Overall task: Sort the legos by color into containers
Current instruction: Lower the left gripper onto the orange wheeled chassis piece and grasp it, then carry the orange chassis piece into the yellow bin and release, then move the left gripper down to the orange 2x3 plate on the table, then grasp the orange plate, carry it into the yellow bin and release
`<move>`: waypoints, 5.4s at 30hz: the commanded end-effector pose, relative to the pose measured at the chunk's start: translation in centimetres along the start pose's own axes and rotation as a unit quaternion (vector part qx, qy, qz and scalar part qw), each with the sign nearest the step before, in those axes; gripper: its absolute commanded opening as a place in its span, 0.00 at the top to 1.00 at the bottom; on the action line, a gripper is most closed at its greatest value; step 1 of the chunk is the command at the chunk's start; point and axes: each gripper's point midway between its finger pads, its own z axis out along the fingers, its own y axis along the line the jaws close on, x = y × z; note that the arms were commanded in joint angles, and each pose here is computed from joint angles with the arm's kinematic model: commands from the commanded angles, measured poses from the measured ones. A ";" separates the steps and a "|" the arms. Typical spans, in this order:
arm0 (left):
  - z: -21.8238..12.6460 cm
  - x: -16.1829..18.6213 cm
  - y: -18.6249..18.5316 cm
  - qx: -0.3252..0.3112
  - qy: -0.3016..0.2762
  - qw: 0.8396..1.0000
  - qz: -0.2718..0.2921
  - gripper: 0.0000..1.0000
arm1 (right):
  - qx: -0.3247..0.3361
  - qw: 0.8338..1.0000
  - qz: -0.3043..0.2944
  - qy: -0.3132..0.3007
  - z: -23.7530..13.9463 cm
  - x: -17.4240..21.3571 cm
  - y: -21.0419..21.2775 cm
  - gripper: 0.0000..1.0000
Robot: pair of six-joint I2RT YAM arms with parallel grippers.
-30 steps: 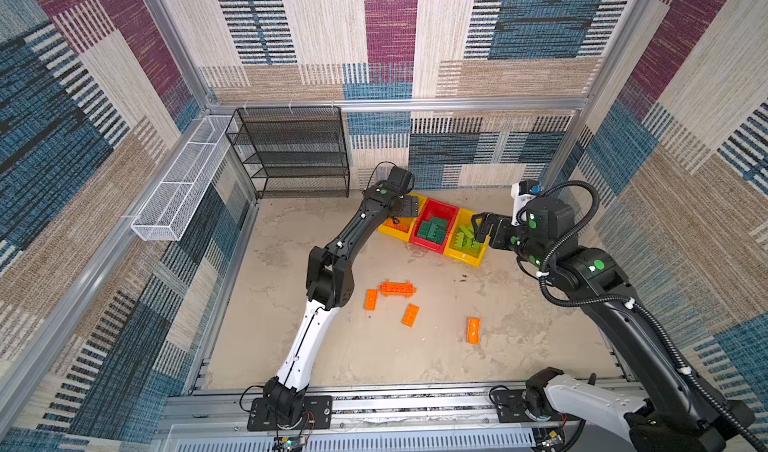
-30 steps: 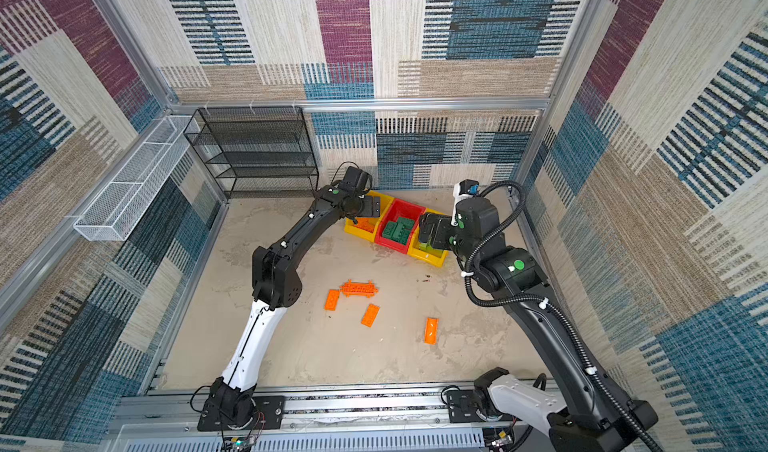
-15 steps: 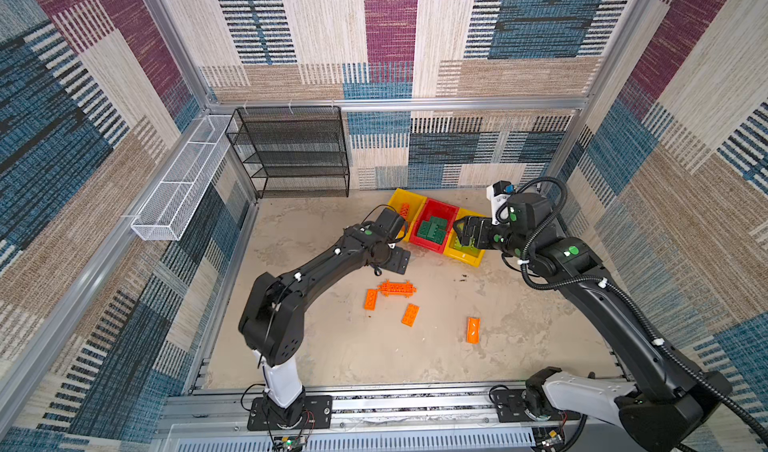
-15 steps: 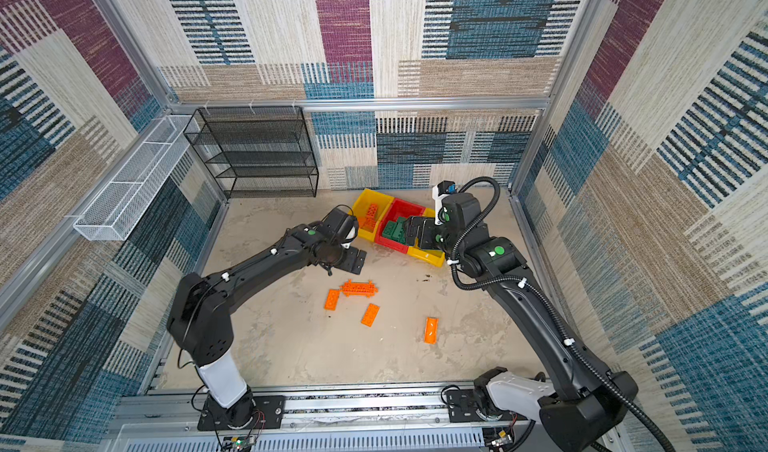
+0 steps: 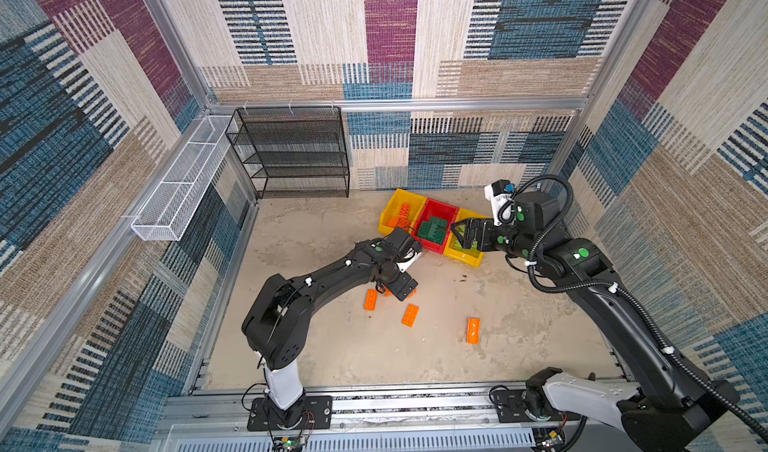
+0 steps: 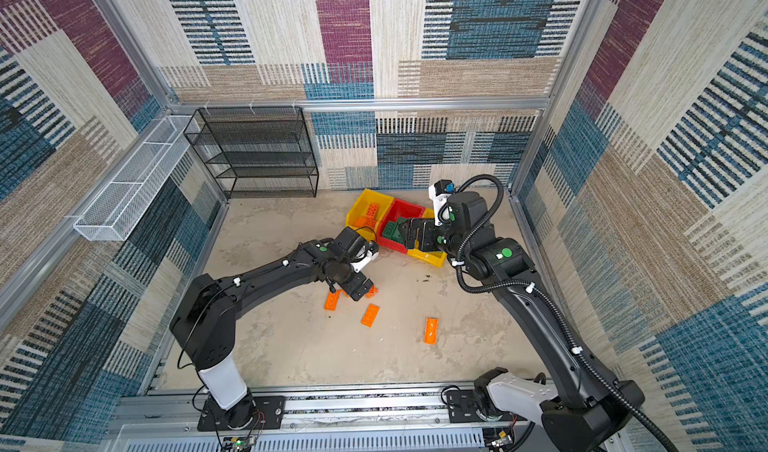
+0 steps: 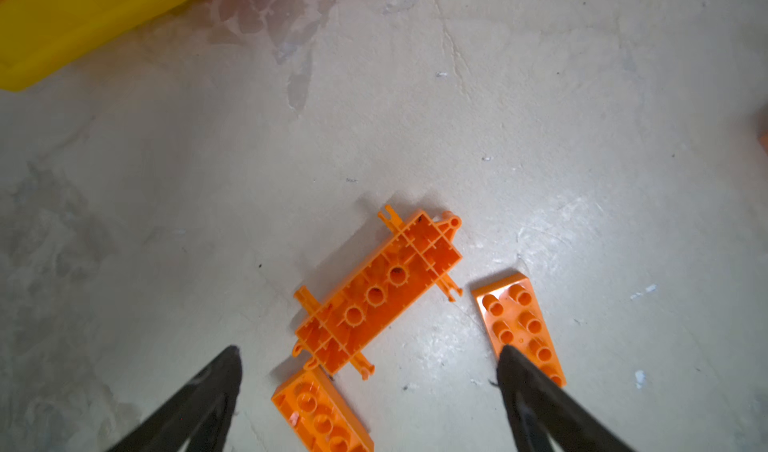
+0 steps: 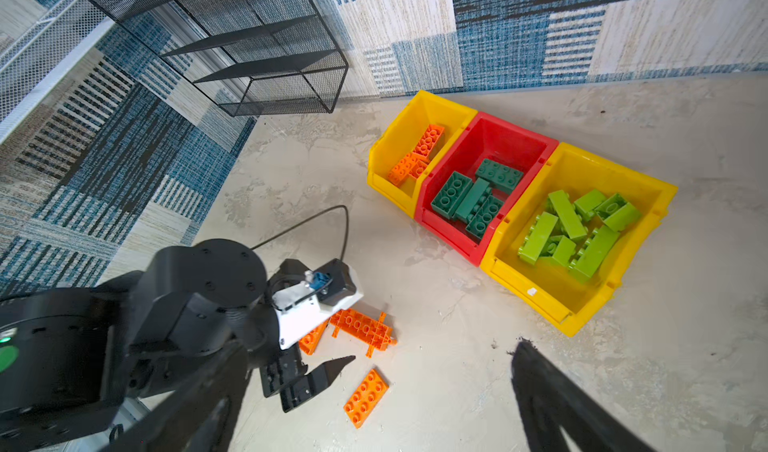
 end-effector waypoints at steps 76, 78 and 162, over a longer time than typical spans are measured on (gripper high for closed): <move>-4.7 -14.0 17.6 -0.174 -0.166 0.958 -0.155 0.18 | 0.065 0.998 0.017 -0.013 2.3 -4.6 -4.1 0.00; -5.8 -10.4 16.3 -0.175 -0.153 0.956 -0.179 0.19 | 0.056 0.998 0.018 -0.007 2.5 -4.1 -3.9 0.00; -1.5 -17.2 17.0 -0.054 -0.204 0.945 -0.251 0.11 | 0.100 0.994 0.050 -0.003 1.4 -2.5 -6.1 0.00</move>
